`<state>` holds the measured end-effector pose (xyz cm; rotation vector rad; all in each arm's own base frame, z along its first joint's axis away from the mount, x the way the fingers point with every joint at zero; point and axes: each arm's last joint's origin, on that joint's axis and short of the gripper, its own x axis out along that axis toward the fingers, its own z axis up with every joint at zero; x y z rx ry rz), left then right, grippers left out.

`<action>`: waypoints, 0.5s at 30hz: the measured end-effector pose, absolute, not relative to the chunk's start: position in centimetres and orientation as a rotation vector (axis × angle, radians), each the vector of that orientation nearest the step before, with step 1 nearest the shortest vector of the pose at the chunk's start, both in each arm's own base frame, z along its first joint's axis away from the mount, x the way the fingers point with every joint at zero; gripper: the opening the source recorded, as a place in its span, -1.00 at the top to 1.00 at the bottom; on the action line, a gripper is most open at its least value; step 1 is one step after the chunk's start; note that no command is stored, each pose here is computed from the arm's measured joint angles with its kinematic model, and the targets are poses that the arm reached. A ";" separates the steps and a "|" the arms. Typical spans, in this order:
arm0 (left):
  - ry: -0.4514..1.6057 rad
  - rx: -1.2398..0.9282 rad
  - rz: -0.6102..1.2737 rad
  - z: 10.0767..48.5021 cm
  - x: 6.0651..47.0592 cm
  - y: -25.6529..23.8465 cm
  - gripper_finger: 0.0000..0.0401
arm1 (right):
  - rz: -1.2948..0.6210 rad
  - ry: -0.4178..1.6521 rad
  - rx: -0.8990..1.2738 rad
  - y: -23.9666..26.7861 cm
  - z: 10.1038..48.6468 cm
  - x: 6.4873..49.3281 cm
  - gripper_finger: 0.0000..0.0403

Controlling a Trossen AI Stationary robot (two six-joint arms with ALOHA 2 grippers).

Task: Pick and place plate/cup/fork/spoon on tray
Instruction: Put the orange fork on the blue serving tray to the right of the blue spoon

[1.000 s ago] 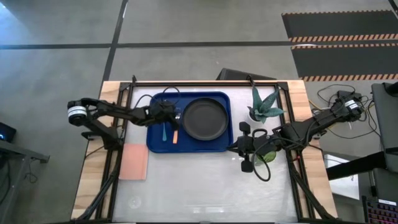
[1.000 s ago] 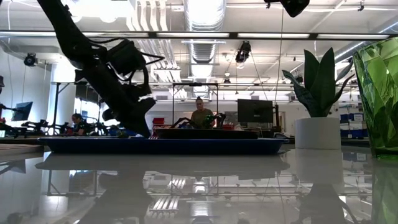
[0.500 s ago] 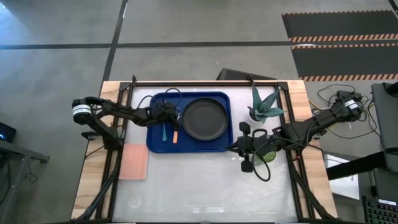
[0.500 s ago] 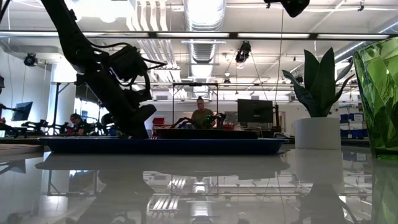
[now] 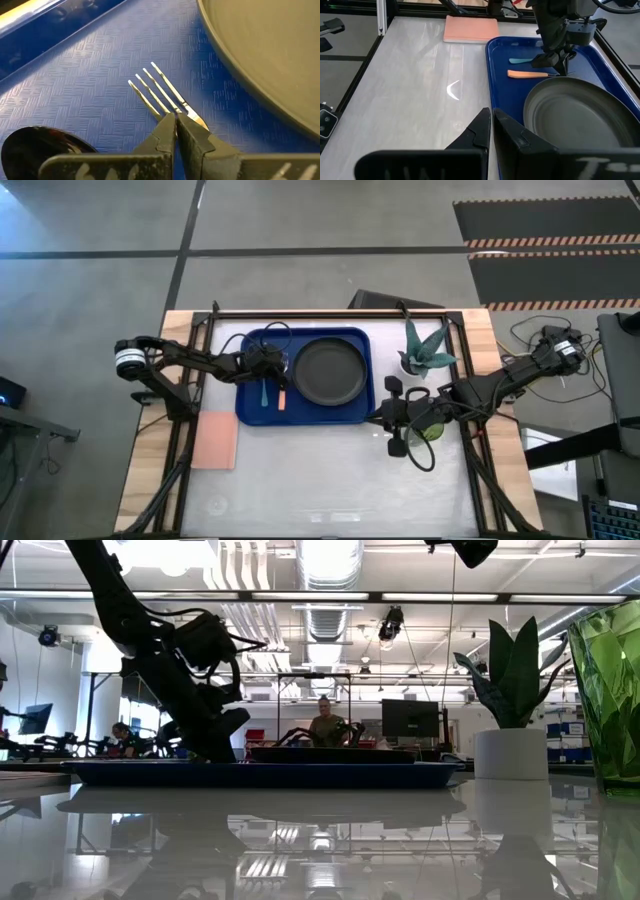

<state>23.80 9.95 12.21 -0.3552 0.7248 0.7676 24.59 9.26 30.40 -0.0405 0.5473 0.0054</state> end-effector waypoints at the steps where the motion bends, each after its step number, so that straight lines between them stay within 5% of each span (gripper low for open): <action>1: 0.725 -0.355 0.767 12.2 23.8 9.9 1.00 | 0.005 0.547 -0.040 9.3 30.4 24.6 0.96; 15: 0.717 -0.379 0.777 12.3 23.8 9.9 1.00 | 0.005 0.547 -0.040 9.3 30.4 24.6 0.96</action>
